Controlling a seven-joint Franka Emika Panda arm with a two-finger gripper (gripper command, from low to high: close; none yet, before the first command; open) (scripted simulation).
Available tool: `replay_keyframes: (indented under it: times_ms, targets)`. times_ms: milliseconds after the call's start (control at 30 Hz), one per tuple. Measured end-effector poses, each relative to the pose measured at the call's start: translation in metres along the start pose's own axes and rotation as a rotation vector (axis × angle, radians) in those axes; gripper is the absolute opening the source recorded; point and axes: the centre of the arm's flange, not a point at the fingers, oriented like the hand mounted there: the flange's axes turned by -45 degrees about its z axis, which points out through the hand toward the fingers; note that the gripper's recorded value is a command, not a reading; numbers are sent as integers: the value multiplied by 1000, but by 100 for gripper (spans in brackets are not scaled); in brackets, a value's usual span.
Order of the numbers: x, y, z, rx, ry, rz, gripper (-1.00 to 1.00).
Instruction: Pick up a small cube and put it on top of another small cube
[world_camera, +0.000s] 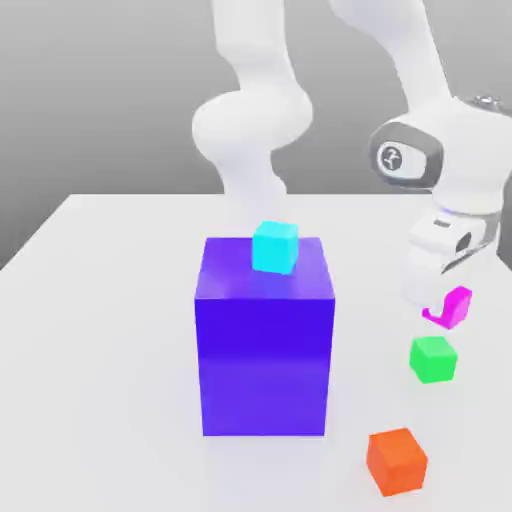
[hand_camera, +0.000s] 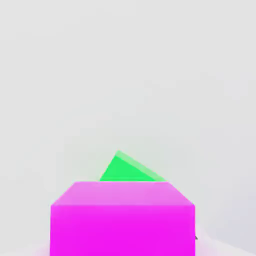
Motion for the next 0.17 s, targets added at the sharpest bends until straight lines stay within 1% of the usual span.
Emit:
replay_keyframes:
  times_ms: [33, 67, 167]
  targets:
    - [-1, 0, 10, 0, 0, 0, -100]
    - [-1, 0, 19, 0, 0, 1, 100]
    - [-1, 0, 19, 0, 0, 1, 100]
